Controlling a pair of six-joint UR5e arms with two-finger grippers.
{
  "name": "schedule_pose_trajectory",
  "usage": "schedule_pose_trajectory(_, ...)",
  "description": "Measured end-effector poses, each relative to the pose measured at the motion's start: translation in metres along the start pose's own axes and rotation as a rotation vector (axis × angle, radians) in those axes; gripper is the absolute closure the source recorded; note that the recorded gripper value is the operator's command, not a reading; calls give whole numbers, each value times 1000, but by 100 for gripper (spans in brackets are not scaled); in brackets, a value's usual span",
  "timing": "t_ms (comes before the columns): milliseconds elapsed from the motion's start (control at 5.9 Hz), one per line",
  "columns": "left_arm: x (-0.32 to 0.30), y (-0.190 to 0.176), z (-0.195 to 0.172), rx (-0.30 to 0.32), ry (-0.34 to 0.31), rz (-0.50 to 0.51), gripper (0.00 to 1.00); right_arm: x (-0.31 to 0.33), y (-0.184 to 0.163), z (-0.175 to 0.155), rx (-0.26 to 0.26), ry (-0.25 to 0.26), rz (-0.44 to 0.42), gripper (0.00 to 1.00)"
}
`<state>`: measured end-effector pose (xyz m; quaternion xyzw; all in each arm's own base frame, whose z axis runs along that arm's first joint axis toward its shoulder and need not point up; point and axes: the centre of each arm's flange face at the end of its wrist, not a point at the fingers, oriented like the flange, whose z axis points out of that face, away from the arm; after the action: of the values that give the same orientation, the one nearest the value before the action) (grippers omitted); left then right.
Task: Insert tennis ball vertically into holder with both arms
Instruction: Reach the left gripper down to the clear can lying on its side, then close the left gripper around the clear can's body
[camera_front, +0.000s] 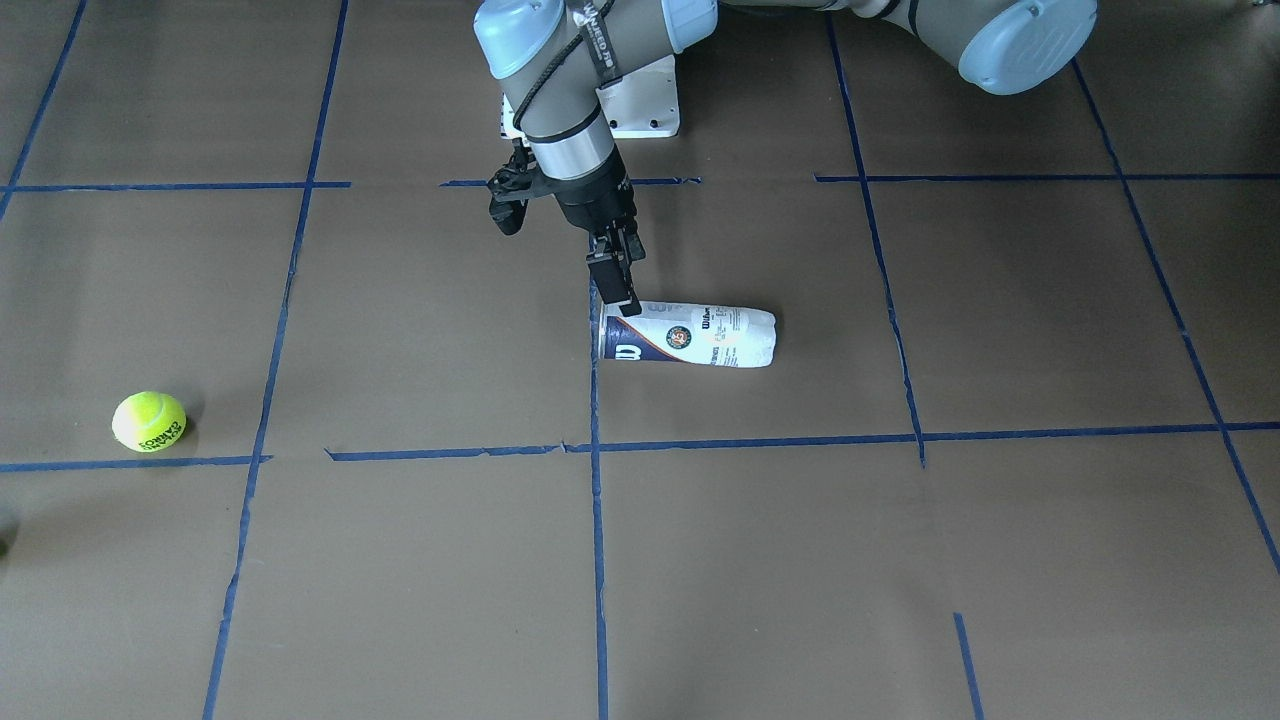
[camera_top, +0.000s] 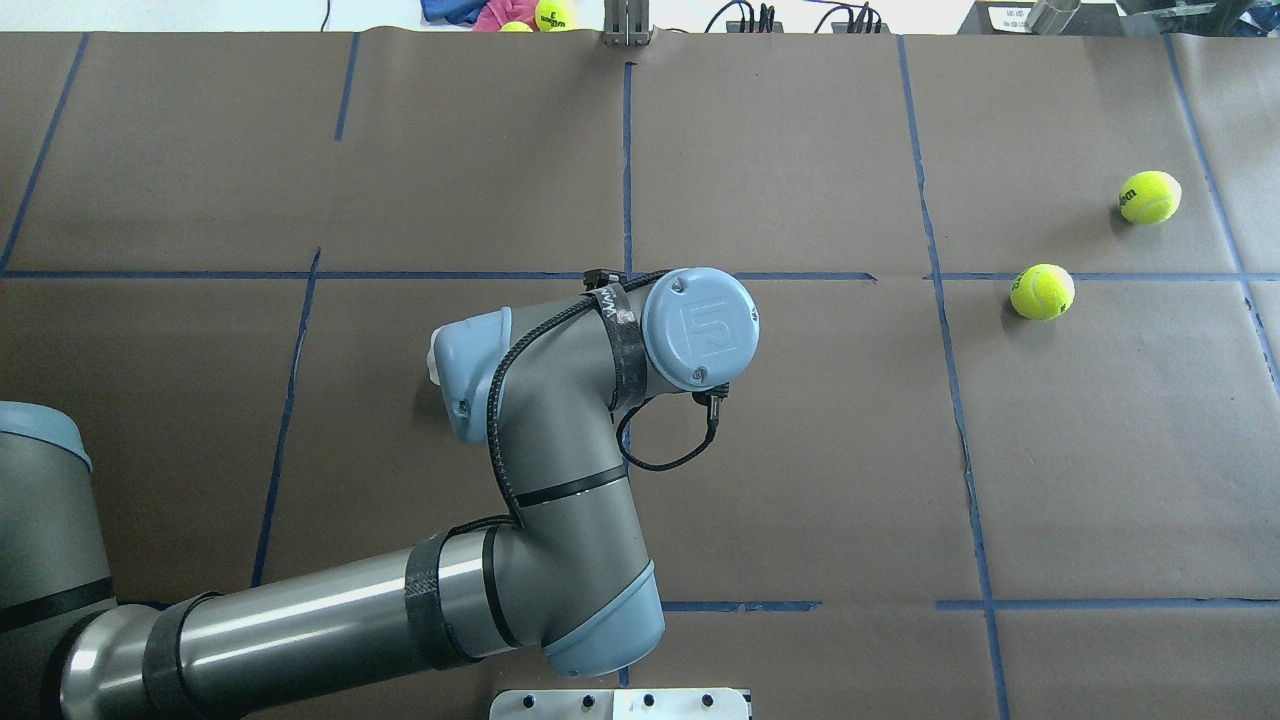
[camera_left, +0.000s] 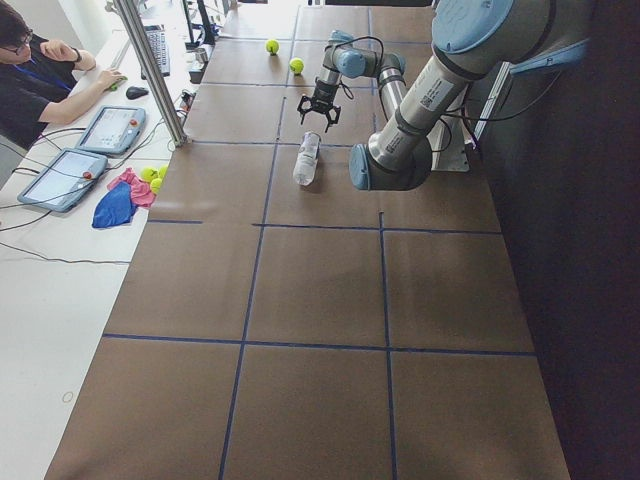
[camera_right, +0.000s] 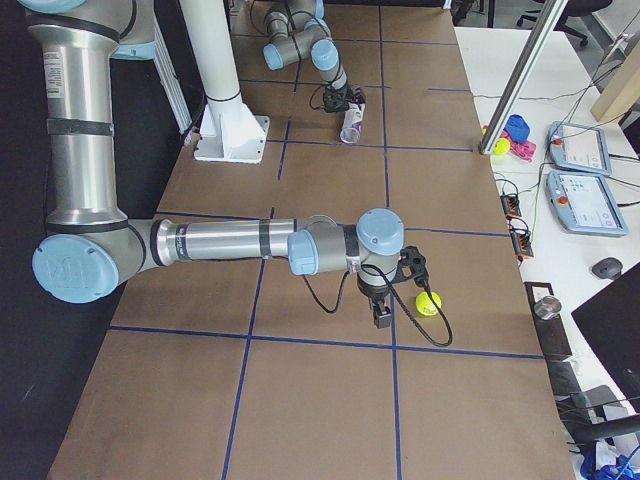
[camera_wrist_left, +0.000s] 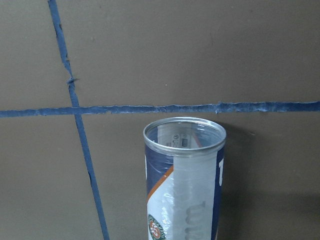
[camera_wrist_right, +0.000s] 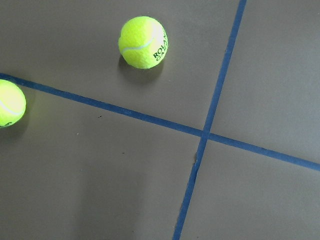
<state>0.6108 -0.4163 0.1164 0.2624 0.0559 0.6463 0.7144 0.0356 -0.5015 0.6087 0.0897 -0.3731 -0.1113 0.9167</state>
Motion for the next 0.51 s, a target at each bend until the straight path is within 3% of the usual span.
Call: schedule_pose_trajectory(509,-5,-14,22,43,14,-59,0,0,0,2,-5,-1,0,0)
